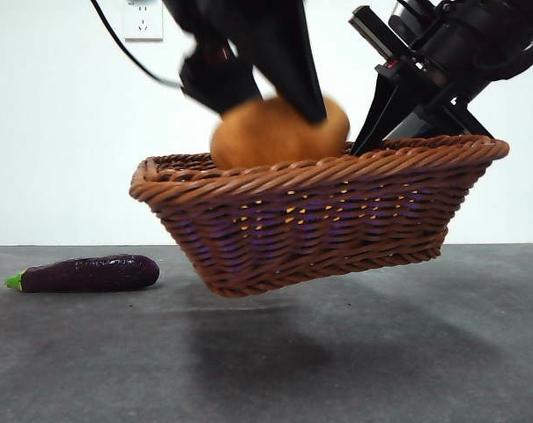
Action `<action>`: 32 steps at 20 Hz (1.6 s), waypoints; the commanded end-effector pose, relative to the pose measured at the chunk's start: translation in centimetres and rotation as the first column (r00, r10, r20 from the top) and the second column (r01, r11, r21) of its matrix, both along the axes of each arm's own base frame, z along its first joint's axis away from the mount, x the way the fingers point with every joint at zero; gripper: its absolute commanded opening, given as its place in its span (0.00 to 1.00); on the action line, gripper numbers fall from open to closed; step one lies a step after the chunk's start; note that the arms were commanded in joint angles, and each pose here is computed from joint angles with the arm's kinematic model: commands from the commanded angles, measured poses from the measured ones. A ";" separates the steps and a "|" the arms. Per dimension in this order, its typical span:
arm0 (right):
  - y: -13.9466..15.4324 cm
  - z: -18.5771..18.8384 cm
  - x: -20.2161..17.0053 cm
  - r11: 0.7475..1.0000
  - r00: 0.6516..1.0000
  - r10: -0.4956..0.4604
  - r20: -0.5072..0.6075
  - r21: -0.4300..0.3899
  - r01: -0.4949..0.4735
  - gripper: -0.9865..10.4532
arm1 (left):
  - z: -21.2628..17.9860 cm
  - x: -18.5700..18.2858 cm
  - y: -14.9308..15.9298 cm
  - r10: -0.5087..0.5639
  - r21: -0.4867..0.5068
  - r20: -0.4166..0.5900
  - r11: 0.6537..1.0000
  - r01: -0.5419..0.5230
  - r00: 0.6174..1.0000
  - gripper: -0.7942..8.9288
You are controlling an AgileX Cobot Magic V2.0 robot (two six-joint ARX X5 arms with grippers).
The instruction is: Help me put the vegetables on the table into the basket
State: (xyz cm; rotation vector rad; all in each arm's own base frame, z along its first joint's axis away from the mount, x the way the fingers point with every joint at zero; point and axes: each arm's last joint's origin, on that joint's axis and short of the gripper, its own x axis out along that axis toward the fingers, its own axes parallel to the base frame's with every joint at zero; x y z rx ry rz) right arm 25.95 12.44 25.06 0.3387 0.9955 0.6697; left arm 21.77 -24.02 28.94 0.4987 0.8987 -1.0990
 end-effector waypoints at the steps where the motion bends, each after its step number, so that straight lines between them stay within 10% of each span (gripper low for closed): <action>1: 0.2 0.0 0.0 1.000 1.000 0.001 -0.006 0.019 -0.001 0.08 | -1.8 0.7 -0.8 -0.003 0.031 -0.032 1.000 0.004 0.999 0.07; 5: 0.2 0.0 0.0 1.000 1.000 0.006 0.002 0.016 -0.007 0.08 | -3.4 1.2 -1.4 0.011 0.062 -0.076 0.998 -0.006 0.997 0.13; 8: 0.2 0.0 0.0 1.000 1.000 0.016 0.010 0.010 -0.016 0.08 | -3.4 1.3 -1.3 0.043 0.059 -0.093 0.998 -0.037 0.995 0.63; 17: 0.1 -0.1 -0.1 0.999 0.999 0.030 0.011 -0.013 -0.030 0.08 | 0.6 0.6 1.9 0.094 -0.003 -0.037 0.996 -0.094 0.995 0.63; 24: -0.4 0.6 -0.2 0.998 0.998 0.052 0.016 -0.029 -0.052 0.08 | 7.6 0.5 11.9 0.272 -0.026 0.365 0.959 -0.282 0.891 0.63; 32: -2.2 7.0 -0.1 0.991 0.991 0.104 0.080 -0.089 -0.097 0.08 | 2.9 8.6 17.8 0.283 0.079 0.356 0.941 -0.330 0.891 0.63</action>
